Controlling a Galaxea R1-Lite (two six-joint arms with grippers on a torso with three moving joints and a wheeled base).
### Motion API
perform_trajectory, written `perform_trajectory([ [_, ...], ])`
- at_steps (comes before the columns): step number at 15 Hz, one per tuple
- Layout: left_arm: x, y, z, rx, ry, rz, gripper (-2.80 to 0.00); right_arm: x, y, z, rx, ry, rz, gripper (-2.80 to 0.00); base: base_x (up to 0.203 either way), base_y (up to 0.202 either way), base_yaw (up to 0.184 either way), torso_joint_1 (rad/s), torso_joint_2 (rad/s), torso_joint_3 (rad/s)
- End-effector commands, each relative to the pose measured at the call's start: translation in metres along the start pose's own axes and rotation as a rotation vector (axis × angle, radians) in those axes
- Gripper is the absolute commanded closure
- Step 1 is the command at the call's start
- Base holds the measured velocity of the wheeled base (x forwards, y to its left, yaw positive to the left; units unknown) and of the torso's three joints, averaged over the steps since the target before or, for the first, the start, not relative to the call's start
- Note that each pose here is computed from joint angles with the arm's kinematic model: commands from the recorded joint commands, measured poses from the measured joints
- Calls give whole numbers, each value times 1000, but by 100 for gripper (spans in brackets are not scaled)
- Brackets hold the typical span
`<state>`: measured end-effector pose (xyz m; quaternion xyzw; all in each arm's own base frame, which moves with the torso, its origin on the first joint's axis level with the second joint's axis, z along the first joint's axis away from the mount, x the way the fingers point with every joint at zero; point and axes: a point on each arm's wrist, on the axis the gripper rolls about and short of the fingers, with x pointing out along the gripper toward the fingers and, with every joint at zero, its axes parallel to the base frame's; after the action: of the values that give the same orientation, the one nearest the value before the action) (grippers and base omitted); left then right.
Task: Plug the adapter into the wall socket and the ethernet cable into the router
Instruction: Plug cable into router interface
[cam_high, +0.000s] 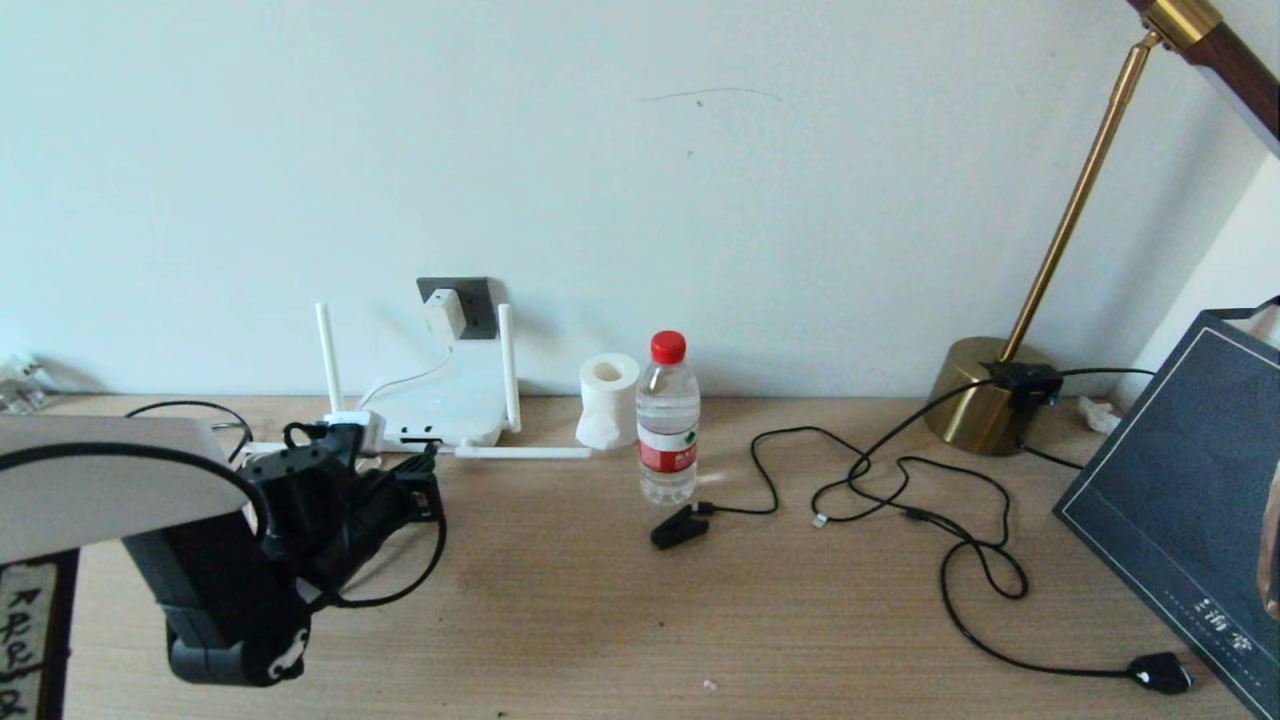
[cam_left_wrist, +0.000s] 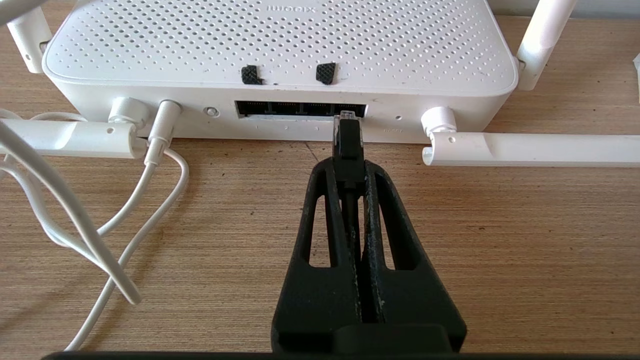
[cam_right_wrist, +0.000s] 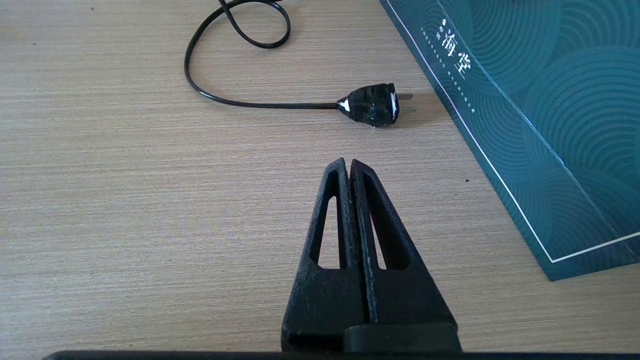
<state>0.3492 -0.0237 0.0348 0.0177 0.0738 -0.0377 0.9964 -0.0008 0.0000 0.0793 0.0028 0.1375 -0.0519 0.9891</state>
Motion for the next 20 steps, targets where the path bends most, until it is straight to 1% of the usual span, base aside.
perform_trajectory([
  [1, 1, 0, 1, 1, -10, 0, 0, 0, 0, 0, -1, 0, 0, 0, 0, 0, 0, 0, 0, 0],
  [20, 2, 0, 1, 1, -13, 0, 0, 0, 0, 0, -1, 1, 0, 0, 0, 0, 0, 0, 0, 0],
])
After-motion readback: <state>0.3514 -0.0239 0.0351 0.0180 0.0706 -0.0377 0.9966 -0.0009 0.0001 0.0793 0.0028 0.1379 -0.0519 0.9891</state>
